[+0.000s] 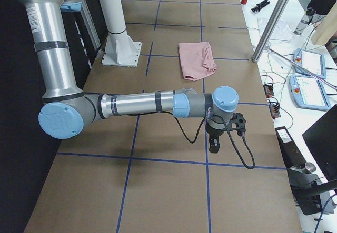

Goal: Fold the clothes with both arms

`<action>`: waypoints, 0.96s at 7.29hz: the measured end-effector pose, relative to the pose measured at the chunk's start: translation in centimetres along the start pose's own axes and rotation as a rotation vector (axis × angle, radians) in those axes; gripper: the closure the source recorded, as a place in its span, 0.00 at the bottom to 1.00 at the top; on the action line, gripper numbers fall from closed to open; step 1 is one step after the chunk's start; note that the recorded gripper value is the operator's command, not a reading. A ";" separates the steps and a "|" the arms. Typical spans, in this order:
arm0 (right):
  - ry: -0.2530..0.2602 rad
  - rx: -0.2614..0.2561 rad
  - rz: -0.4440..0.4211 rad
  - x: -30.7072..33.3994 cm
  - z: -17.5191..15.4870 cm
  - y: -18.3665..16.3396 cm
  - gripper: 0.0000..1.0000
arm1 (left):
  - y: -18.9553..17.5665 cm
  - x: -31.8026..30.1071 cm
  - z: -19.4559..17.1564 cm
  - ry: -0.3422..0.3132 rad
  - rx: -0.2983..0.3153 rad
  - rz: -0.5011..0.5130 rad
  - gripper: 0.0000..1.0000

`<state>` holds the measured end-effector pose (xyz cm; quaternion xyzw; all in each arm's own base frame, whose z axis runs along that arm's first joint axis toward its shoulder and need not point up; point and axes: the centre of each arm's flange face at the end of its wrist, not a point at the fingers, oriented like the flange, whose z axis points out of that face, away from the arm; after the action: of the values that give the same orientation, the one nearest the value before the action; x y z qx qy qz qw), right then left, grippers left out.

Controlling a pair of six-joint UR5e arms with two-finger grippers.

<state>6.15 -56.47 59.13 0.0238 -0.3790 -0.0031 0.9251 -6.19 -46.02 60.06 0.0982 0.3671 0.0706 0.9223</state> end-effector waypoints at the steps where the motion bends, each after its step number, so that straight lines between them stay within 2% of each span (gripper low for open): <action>1: -0.001 -0.004 0.000 0.0 0.3 0.2 0.00 | 0.4 0.0 0.1 0.003 -0.003 -0.003 0.00; 4: -0.003 -0.020 0.004 1.0 1.9 2.0 0.00 | 0.9 1.7 -1.7 0.007 -0.035 -0.029 0.00; 7: -0.008 0.009 -0.027 1.4 3.1 3.7 0.00 | 1.7 1.7 -1.6 0.015 -0.099 -0.089 0.00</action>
<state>4.94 -52.96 62.51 0.0333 -0.3824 -0.0139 0.9233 -6.15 -43.77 58.17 0.0354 0.3738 0.0485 0.9256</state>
